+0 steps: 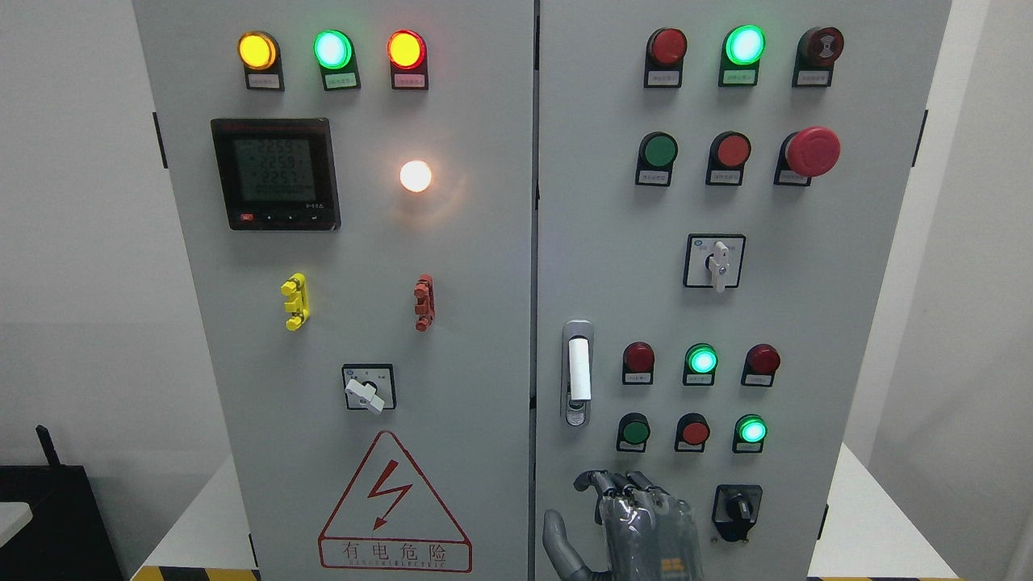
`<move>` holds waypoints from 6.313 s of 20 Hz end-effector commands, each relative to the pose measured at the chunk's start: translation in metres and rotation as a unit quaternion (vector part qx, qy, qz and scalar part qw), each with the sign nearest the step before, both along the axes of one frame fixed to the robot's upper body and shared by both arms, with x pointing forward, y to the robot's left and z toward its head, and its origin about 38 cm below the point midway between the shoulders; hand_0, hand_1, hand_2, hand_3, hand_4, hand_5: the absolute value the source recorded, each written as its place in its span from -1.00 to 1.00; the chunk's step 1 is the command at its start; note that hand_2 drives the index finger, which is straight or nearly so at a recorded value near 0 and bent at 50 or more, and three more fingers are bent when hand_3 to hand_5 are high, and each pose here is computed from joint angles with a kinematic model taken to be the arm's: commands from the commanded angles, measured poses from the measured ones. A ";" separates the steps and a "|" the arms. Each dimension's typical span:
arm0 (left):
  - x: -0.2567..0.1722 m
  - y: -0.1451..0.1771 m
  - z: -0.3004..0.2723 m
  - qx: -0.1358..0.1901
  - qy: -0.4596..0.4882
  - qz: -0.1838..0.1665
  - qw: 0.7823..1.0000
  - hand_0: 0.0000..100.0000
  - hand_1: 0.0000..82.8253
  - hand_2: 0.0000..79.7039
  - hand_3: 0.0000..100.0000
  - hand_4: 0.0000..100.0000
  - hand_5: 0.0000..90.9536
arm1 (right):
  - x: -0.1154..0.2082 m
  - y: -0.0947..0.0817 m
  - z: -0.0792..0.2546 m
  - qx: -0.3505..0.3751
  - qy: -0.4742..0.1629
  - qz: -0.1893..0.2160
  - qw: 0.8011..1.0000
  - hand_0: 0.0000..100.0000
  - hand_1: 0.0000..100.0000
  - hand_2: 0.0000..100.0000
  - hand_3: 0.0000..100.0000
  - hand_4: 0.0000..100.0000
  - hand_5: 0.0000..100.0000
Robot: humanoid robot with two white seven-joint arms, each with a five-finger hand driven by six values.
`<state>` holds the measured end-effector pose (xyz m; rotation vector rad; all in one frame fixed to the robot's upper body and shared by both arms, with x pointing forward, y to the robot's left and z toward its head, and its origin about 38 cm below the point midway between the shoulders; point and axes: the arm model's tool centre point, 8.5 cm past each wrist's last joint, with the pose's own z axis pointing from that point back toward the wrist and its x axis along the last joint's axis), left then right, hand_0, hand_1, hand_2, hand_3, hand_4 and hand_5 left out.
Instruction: Release door handle
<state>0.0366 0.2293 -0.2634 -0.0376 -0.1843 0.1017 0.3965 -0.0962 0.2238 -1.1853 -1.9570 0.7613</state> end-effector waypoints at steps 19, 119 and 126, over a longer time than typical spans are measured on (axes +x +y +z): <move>0.001 0.000 0.000 0.000 -0.001 -0.006 1.000 -0.76 -0.06 -1.00 -1.00 -1.00 -1.00 | 0.012 -0.003 0.070 0.016 -0.115 -0.004 0.993 -0.58 0.31 0.65 0.97 0.76 0.94; 0.001 0.000 0.000 0.000 -0.001 -0.006 1.000 -0.76 -0.06 -1.00 -1.00 -1.00 -1.00 | 0.044 -0.020 0.085 0.019 -0.108 -0.033 0.993 -0.20 0.13 0.70 1.00 0.80 0.96; 0.001 0.000 0.000 0.000 0.000 -0.006 1.000 -0.76 -0.06 -1.00 -1.00 -1.00 -1.00 | 0.045 -0.023 0.085 0.021 -0.109 -0.037 0.993 -0.20 0.15 0.71 1.00 0.80 0.96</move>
